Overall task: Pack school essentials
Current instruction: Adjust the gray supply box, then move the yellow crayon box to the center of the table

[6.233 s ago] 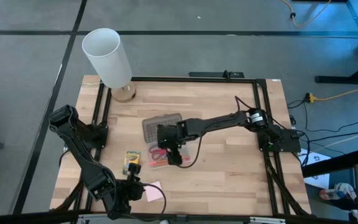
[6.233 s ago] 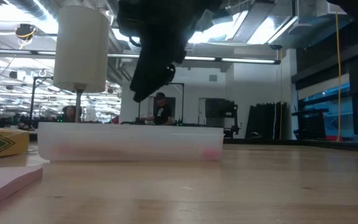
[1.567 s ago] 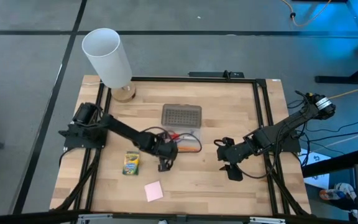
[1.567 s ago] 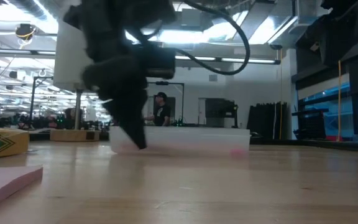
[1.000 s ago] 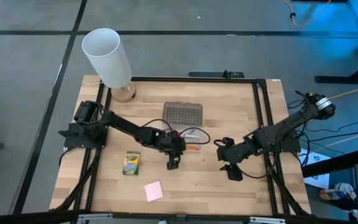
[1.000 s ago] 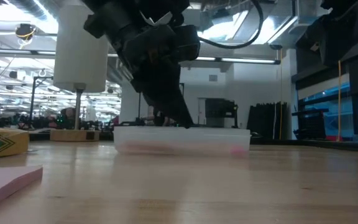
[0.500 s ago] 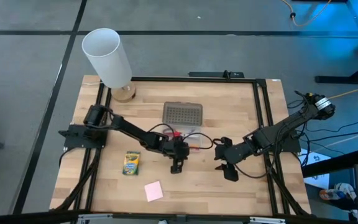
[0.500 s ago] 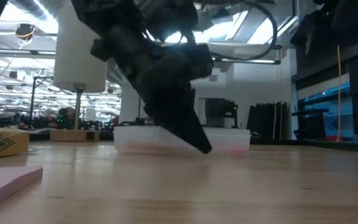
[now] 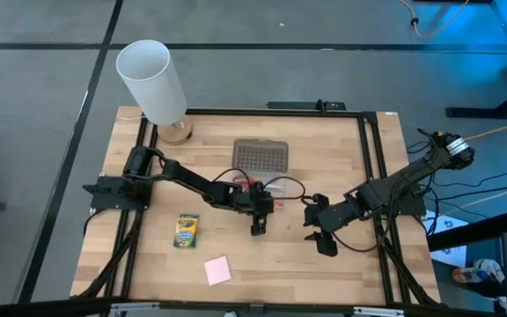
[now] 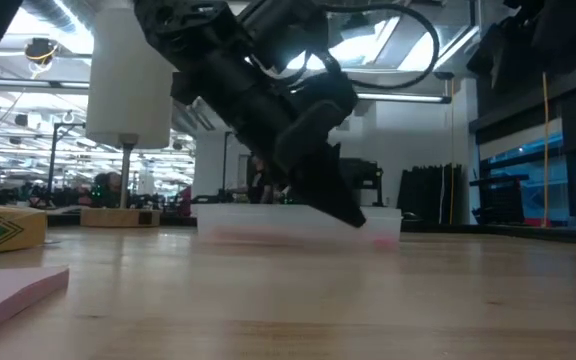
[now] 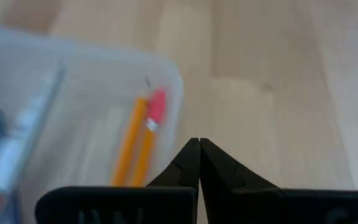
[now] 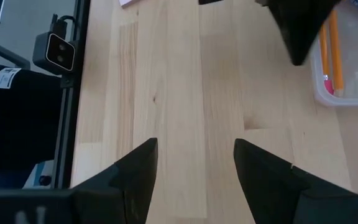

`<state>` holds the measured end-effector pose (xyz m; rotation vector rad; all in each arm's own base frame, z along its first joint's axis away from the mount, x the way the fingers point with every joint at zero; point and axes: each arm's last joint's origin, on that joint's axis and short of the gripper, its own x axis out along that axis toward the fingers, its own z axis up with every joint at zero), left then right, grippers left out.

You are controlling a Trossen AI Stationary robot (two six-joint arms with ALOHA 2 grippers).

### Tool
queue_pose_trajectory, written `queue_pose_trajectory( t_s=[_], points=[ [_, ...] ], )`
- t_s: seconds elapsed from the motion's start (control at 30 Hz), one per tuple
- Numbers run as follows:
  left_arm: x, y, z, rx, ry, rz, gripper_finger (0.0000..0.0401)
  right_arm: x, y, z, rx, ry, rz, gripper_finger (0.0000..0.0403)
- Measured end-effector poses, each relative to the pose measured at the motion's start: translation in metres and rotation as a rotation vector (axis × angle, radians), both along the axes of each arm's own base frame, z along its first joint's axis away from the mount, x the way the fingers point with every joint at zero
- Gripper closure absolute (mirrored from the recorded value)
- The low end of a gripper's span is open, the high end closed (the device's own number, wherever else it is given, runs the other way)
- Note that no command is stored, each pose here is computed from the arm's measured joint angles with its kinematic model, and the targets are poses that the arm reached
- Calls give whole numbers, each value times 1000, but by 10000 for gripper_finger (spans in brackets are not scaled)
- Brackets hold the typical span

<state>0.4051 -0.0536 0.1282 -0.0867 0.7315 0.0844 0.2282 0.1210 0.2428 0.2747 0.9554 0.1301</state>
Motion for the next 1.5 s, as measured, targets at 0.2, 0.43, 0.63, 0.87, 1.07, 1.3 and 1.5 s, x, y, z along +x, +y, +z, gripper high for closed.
queue_pose_trajectory(
  t_s=[0.2, 0.43, 0.63, 0.87, 1.07, 1.3, 1.5],
  points=[
    [6, 9, 6, 28, -23, 30, 401, 0, 0, 0, 15, 3, -17, 190],
    [7, 4, 14, 31, -61, 5, 401, 1, 0, 1, 20, -1, -20, 190],
    [-16, -40, 61, -34, -85, -171, 401, 1, 0, 1, 37, 5, -39, 190],
    [-98, -86, 118, 62, 108, -189, 401, 19, 7, 2, 61, -151, -118, 190],
    [-185, -97, 137, 46, 276, 102, 401, 37, 16, -15, 55, -184, -100, 190],
    [-234, -111, 77, -120, 607, 341, 401, 50, 13, -37, 6, -132, -146, 190],
    [-262, -117, 63, -136, 762, 461, 401, 52, 15, -43, 20, -105, -126, 190]
  ],
)
